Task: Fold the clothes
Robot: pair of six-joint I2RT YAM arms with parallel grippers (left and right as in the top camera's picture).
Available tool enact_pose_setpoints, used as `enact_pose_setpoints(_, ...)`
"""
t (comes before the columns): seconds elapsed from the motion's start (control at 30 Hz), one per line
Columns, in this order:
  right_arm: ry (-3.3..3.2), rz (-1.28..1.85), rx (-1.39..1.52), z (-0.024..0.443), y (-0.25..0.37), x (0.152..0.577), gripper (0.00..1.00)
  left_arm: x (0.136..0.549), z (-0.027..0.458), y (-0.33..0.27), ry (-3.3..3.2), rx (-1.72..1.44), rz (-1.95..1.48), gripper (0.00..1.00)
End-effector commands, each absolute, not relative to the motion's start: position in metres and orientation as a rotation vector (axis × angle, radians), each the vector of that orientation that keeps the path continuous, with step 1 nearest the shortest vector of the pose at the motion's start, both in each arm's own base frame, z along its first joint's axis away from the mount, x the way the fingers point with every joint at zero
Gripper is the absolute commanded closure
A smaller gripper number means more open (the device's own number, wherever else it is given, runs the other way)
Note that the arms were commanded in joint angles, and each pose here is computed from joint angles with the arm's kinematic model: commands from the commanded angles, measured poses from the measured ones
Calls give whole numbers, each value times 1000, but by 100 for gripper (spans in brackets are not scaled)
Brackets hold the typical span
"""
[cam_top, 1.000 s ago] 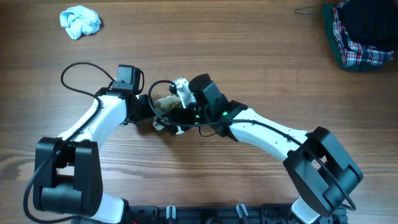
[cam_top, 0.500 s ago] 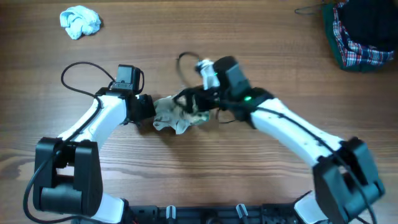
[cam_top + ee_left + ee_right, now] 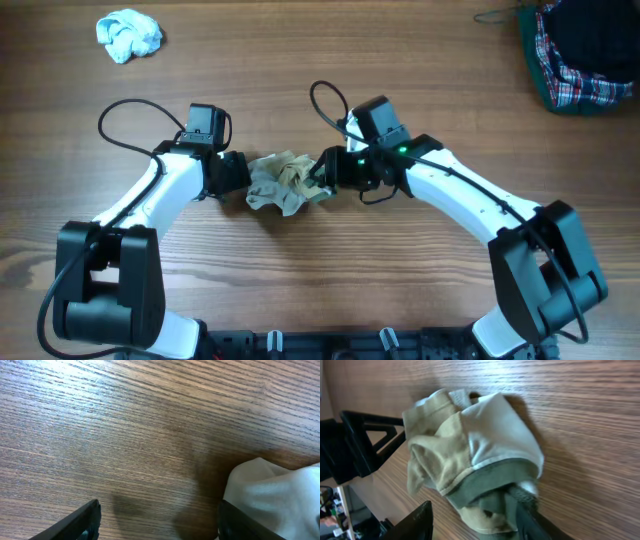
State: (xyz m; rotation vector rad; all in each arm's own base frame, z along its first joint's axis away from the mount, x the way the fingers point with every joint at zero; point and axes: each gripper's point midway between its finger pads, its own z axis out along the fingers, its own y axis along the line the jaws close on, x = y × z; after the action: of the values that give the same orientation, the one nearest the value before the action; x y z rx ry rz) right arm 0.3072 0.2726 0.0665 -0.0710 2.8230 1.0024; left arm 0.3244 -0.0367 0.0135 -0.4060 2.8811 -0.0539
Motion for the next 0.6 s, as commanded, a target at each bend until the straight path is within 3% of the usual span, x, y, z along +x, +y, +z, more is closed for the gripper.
enact_pose_setpoints(0.0, 2876, 962, -62, 49, 272, 298, 48, 333, 24, -37, 2846, -384, -71, 26)
enact_pose_setpoints(0.13, 2925, 641, 24, 23, 235, 300, 38, 333, 24, -37, 2849, -384, -70, 26)
enact_pose_setpoints(0.23, 2890, 599, 31, 24, 232, 309, 35, 332, 23, -37, 2852, -384, -69, 26)
enact_pose_setpoints(0.57, 2799, 657, -264, 31, 245, 314, 39, 332, 23, -37, 2853, -384, -69, 26)
